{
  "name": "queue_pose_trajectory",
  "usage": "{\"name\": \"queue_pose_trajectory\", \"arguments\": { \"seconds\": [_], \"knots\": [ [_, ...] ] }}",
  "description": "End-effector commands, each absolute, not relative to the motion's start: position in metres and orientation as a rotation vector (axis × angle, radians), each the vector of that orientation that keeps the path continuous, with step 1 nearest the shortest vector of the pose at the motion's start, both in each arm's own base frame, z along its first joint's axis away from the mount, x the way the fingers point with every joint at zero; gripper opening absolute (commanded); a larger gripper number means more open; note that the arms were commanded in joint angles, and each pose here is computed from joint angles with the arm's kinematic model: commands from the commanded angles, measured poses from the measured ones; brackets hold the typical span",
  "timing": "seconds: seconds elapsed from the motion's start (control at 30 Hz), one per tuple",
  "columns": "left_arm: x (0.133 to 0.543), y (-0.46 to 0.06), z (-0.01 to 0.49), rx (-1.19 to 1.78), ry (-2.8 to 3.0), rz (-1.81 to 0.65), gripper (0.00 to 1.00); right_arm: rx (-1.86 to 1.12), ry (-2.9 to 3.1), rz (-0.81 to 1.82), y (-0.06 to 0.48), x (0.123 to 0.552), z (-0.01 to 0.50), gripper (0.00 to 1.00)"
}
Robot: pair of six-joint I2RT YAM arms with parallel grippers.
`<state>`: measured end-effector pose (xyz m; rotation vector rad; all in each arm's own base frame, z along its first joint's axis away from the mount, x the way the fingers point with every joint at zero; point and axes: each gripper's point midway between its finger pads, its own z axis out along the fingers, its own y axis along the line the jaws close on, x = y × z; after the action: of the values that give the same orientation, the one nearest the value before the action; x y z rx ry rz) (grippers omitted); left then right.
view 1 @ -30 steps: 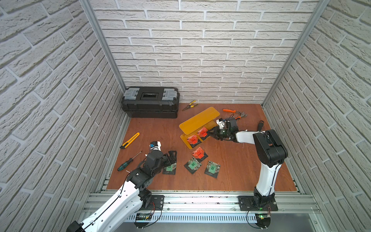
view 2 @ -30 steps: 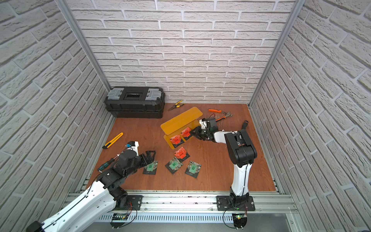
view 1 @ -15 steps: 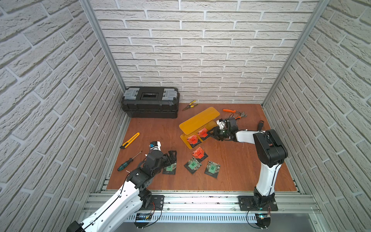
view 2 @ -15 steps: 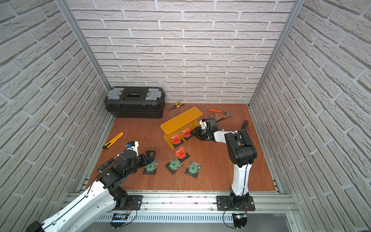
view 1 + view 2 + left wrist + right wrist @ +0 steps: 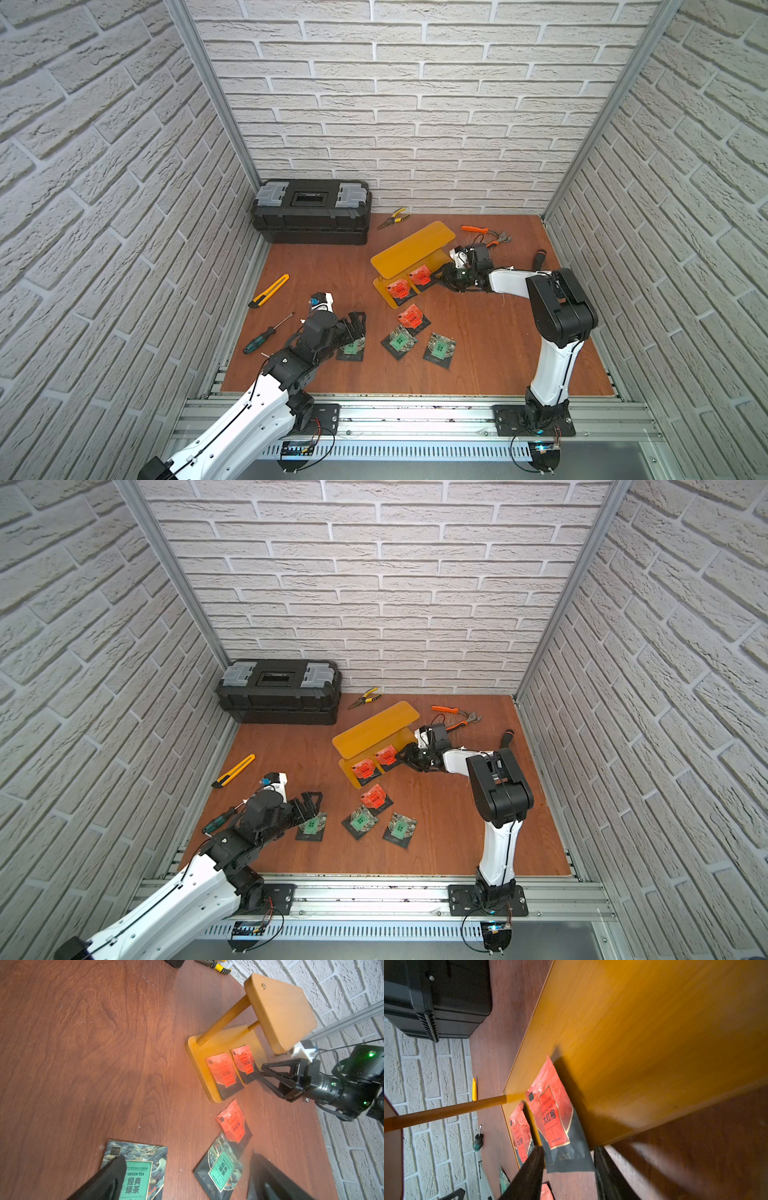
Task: Place the tea bags on the shelf by color
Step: Place the tea bag on the shelf.
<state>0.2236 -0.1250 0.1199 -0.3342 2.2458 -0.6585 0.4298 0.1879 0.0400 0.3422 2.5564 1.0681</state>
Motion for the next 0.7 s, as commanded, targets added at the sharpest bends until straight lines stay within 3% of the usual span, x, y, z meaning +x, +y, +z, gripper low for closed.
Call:
{"name": "queue_pose_trajectory", "arguments": {
  "seconds": [0.0,0.67],
  "knots": [
    [0.2265,-0.1223,0.1182,-0.348,2.229,-0.651,0.99,0.276,2.505,1.027,0.1872,0.4359,0.0646,0.45],
    [0.2268,-0.1227,0.1190,-0.349,2.226,-0.655,0.99,0.278,2.501,0.985,0.1822,0.4341,0.0683,0.46]
  ]
}}
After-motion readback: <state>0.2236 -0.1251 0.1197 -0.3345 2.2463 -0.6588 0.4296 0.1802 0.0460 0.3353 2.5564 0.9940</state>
